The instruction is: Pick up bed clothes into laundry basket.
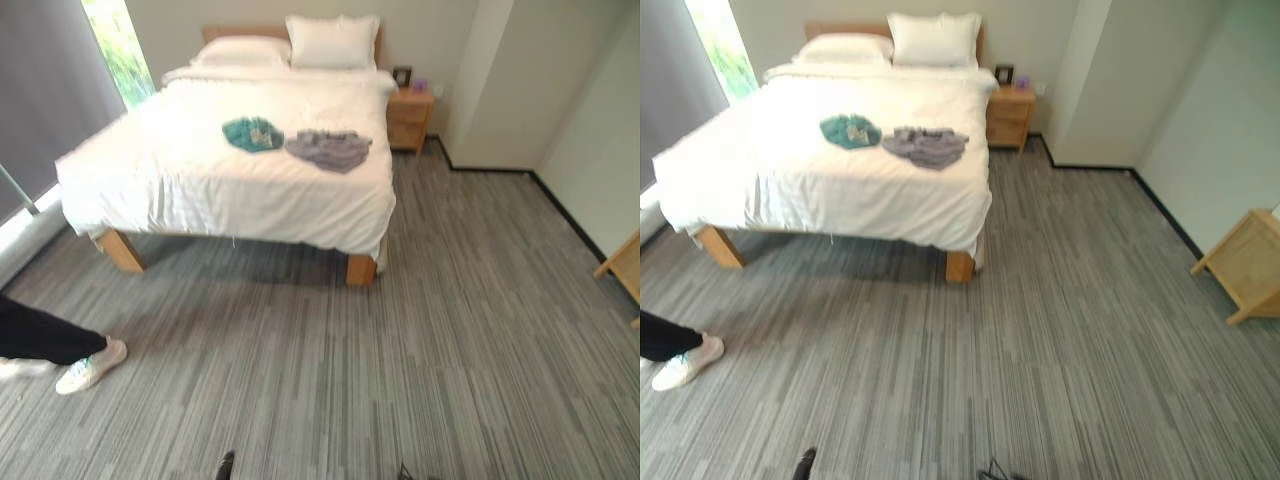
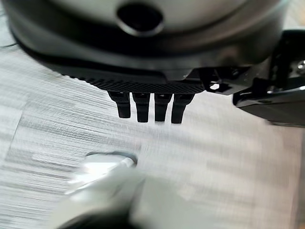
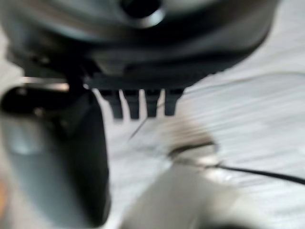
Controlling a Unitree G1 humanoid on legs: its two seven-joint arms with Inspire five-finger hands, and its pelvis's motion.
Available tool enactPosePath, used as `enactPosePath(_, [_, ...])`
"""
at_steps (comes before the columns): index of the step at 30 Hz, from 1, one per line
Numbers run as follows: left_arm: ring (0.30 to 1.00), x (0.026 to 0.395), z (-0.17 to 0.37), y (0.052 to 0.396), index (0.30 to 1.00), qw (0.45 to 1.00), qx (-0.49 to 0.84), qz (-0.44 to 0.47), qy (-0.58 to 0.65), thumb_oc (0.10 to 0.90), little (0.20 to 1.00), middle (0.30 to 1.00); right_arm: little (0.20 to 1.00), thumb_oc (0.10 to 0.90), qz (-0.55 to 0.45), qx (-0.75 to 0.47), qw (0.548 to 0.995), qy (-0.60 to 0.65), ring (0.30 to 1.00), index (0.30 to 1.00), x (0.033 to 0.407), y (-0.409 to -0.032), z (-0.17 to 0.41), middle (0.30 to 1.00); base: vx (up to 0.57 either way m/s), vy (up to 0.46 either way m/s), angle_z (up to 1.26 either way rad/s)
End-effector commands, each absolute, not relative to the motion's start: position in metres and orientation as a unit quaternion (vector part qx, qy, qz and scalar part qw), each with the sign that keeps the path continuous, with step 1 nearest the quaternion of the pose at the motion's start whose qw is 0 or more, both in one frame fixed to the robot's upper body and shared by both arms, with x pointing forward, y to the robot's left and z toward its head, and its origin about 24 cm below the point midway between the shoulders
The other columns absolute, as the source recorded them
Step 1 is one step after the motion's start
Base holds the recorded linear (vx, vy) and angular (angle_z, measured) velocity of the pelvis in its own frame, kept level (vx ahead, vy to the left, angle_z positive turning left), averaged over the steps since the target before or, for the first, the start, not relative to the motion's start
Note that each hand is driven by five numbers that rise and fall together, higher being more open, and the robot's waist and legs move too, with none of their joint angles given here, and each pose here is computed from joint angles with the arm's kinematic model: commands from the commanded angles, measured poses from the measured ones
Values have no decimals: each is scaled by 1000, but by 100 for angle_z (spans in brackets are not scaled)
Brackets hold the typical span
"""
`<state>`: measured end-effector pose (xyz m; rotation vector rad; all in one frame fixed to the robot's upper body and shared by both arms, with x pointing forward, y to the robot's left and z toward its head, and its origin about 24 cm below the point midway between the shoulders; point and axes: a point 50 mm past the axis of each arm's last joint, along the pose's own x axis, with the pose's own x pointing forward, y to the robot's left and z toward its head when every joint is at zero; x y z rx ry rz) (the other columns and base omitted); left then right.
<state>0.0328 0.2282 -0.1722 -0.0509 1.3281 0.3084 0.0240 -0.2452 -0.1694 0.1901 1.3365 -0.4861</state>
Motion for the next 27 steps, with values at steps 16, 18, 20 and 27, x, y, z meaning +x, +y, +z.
enactPosePath(16, [900, 257, -26, 241, 900, 987, -6, 100, 127, 800, 900, 900, 900, 800, -215, 97, 961, 143, 900, 900, 208, -280, -42, 900, -7, 3, -3])
enactPosePath(18, [900, 271, 5, 238, 900, 995, 1, 80, 65, 800, 900, 900, 900, 800, -201, 89, 972, 84, 900, 900, 221, -281, -16, 900, 0, 0, 0])
enactPosePath(20, [900, 275, 21, 235, 900, 997, 4, 70, 33, 800, 900, 900, 900, 800, -193, 89, 976, 53, 900, 900, 225, -279, -3, 900, 6, 3, 2])
enactPosePath(27, [900, 277, 24, 230, 900, 997, -19, 67, 28, 800, 900, 900, 900, 800, -163, 92, 982, 32, 900, 900, 233, -267, 8, 900, 9, 15, -1])
